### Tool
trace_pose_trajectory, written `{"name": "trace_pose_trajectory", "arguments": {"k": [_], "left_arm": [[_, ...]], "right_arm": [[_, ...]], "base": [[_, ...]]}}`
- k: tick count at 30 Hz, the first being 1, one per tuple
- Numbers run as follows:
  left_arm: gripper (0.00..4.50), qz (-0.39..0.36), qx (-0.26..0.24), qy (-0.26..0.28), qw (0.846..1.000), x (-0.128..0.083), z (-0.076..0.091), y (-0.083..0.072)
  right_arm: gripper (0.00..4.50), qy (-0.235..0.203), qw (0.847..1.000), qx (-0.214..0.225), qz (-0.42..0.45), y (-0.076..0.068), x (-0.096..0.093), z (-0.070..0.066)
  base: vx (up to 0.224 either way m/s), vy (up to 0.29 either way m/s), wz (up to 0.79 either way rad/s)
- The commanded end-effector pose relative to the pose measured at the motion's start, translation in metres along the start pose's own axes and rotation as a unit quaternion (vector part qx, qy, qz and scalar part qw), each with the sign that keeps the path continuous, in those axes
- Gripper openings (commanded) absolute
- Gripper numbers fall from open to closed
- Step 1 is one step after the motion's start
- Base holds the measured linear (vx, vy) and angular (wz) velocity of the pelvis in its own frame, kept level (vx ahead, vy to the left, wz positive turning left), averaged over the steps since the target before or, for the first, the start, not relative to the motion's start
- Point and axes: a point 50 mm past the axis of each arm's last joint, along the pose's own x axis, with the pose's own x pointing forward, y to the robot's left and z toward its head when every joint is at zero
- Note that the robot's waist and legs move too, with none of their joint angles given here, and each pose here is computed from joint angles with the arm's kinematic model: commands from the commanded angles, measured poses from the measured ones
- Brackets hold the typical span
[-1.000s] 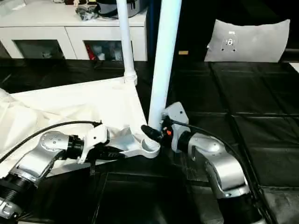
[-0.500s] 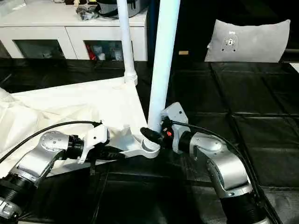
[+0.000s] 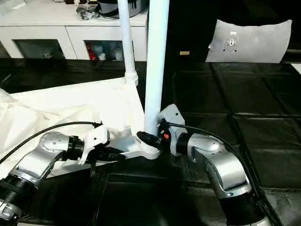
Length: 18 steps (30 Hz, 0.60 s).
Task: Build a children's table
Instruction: Insert table leg to table base
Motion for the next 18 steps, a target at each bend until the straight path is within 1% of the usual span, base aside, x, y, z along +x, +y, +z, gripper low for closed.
{"name": "trace_pose_trajectory", "arguments": {"k": [1, 5, 9, 13, 15, 16, 18], "left_arm": [[0.0, 0.002, 0.002, -0.002, 1.0, -0.004, 0.001, 0.003], [0.0, 0.002, 0.003, -0.002, 1.0, -0.005, 0.001, 0.004], [0.0, 0.002, 0.004, -0.002, 1.0, -0.005, 0.002, 0.005], [0.0, 0.001, 0.006, 0.0, 1.0, -0.006, 0.002, 0.005], [0.0, 0.001, 0.006, 0.001, 1.0, -0.006, 0.002, 0.005], [0.0, 0.001, 0.007, 0.0, 1.0, -0.007, 0.002, 0.005], [0.0, 0.0, 0.008, 0.001, 1.0, -0.007, 0.002, 0.005]], "right_arm": [[1.91, 0.027, 0.999, 0.009, 0.015, 0.004, 0.003, -0.01], [1.91, 0.036, 0.999, 0.002, -0.004, -0.002, 0.004, -0.014], [1.91, 0.04, 0.999, 0.006, -0.016, -0.005, 0.005, -0.017], [1.91, 0.052, 0.998, -0.006, -0.04, -0.012, 0.006, -0.024], [1.91, 0.049, 0.998, -0.004, -0.037, -0.011, 0.007, -0.023], [1.91, 0.047, 0.999, -0.002, -0.024, -0.008, 0.008, -0.023], [1.91, 0.048, 0.999, -0.003, -0.016, -0.006, 0.009, -0.023]], "base": [[0.0, 0.0, 0.0], [0.0, 0.0, 0.0], [0.0, 0.0, 0.0], [0.0, 0.0, 0.0], [0.0, 0.0, 0.0], [0.0, 0.0, 0.0], [0.0, 0.0, 0.0]]}}
